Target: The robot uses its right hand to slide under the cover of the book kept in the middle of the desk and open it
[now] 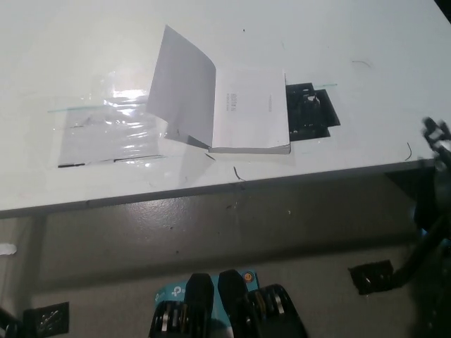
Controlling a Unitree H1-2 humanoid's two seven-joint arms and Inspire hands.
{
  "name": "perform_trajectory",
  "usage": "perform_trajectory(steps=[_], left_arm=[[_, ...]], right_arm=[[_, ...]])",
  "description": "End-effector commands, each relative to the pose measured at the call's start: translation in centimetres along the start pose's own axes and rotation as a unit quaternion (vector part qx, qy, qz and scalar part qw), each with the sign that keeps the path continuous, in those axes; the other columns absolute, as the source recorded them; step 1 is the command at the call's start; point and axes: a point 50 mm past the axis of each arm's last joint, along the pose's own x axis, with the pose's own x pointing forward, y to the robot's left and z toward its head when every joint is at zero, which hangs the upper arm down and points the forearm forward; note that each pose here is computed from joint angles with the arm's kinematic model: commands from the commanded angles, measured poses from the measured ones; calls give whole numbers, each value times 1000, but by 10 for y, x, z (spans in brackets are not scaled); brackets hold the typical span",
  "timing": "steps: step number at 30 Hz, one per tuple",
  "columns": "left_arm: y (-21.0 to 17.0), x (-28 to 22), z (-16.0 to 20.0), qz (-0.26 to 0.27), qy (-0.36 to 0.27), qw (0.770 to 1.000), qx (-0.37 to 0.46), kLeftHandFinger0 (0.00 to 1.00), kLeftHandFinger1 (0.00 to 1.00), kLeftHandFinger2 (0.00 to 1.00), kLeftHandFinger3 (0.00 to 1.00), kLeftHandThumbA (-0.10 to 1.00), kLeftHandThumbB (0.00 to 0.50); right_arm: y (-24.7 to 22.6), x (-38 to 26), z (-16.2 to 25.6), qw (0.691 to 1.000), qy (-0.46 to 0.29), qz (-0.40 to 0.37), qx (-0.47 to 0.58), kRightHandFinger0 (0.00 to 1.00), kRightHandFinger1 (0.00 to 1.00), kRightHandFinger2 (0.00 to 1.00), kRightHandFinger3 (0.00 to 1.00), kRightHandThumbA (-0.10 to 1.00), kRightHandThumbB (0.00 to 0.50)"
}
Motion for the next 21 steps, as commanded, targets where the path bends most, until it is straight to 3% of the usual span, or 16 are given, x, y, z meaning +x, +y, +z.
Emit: perform_trajectory(steps=[1,4,6,10,18,21], left_arm=[[-9,0,15,-24,-30,999,-24,883,894,955,1000,949,0],[-11,0,15,-13,-31,999,-20,812,850,897,962,917,0],[-11,0,16,-17,-33,999,-21,841,860,901,962,894,0],[-13,1,15,-17,-34,999,-19,817,835,891,969,926,0],[-18,0,14,-31,-32,999,-20,856,862,884,950,959,0],[-23,3,13,-21,-31,999,-30,830,823,862,950,904,0]], right_arm=[[-11,5,12,998,-30,-5,50,1000,1000,1000,1000,1000,250],[-34,6,3,996,-34,-59,54,972,1000,1000,1000,1000,240],[-51,7,-13,994,-22,-94,49,911,987,1000,1000,1000,258],[-64,4,-41,989,5,-135,62,922,1000,1000,1000,1000,211],[-83,-4,-97,976,57,-198,68,975,1000,1000,1000,1000,218],[-91,-10,-123,970,91,-220,53,859,1000,1000,1000,1000,207]])
